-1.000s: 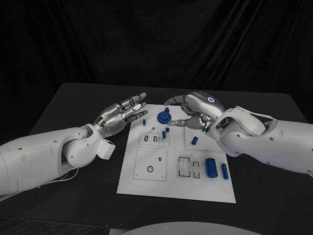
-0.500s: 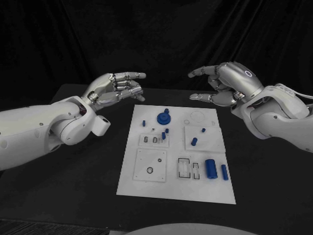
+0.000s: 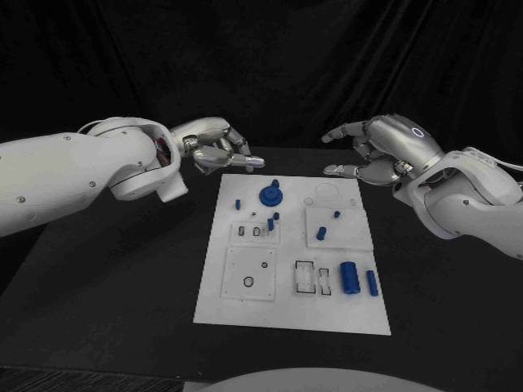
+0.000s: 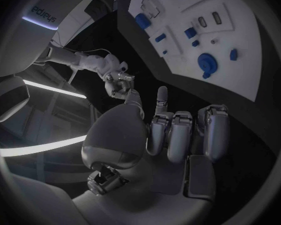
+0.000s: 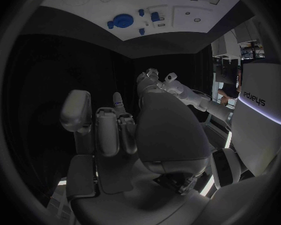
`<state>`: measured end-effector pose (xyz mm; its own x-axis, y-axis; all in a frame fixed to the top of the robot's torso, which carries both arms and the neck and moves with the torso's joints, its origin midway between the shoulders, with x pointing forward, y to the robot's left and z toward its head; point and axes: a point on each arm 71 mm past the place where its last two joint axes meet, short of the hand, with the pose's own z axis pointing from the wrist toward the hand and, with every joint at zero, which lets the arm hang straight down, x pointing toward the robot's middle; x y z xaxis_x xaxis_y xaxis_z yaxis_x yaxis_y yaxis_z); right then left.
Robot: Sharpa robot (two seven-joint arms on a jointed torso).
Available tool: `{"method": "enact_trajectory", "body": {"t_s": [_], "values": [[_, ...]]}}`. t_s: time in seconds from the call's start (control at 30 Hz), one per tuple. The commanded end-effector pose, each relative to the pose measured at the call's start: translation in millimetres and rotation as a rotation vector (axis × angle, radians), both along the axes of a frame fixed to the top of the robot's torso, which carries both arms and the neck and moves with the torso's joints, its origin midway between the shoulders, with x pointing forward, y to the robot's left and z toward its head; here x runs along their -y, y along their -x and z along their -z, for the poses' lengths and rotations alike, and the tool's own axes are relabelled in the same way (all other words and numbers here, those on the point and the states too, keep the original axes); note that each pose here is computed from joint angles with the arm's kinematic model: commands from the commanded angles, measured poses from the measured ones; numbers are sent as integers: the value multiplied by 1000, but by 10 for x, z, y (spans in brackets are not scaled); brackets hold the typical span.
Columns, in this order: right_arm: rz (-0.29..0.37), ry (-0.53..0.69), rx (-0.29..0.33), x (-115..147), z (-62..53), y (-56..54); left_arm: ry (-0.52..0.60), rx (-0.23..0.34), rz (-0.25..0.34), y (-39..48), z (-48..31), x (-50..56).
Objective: Assemble the parts on the task board
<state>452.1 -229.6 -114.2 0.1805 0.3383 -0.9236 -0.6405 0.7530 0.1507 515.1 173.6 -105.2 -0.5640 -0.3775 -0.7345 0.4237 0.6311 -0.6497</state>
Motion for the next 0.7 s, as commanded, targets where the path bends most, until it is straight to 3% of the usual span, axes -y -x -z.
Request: {"method": "enact_trajectory", "body": {"t_s": [0.03, 0.33, 0.7], "values": [[31, 20, -42, 27, 73, -9, -318, -122, -65, -21, 156, -6], [50, 47, -117, 44, 284, 1, -551, -223, -40, -35, 245, 355], [53, 59, -152, 28, 403, 2, -659, -241, -63, -107, 276, 628]]}}
